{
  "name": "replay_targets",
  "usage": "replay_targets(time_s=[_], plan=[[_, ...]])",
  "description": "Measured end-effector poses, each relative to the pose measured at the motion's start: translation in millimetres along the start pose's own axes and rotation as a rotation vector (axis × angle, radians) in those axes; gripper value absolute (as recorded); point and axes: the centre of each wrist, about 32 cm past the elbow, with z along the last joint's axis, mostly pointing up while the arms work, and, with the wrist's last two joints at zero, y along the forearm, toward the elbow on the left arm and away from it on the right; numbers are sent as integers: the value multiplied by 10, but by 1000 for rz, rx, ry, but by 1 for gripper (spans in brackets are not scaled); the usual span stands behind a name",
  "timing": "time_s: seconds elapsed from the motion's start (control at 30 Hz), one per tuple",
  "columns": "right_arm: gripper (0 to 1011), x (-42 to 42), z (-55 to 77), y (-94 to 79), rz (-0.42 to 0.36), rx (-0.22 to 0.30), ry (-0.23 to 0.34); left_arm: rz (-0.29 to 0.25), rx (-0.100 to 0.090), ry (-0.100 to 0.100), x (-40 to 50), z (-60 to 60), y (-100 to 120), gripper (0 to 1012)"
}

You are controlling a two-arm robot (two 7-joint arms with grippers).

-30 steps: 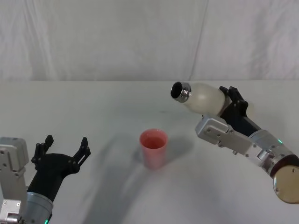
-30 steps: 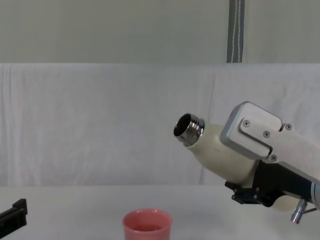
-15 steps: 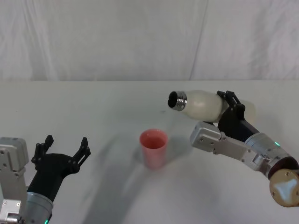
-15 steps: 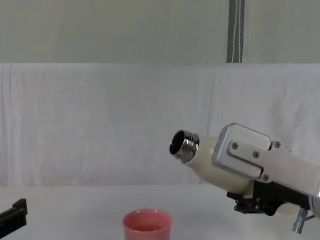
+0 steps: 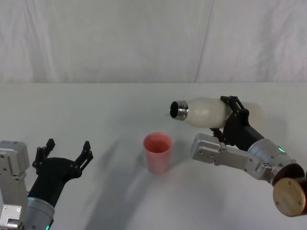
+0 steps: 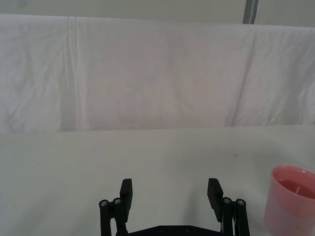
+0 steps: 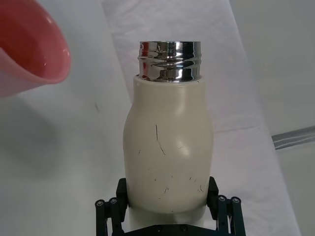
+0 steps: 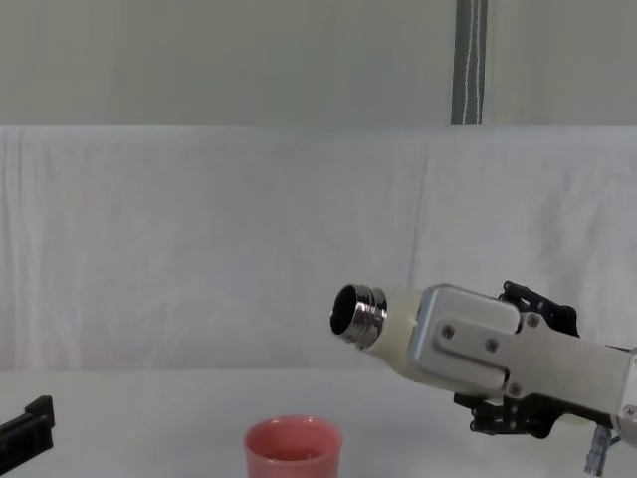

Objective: Grasp the thermos with one hand and pour water into the cup lid.

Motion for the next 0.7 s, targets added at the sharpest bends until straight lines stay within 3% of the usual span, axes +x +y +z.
replay_targets(time_s=[0.7], plan=[[960, -92, 131, 17, 29, 20, -64, 0, 0, 0, 0, 0, 0, 1001]])
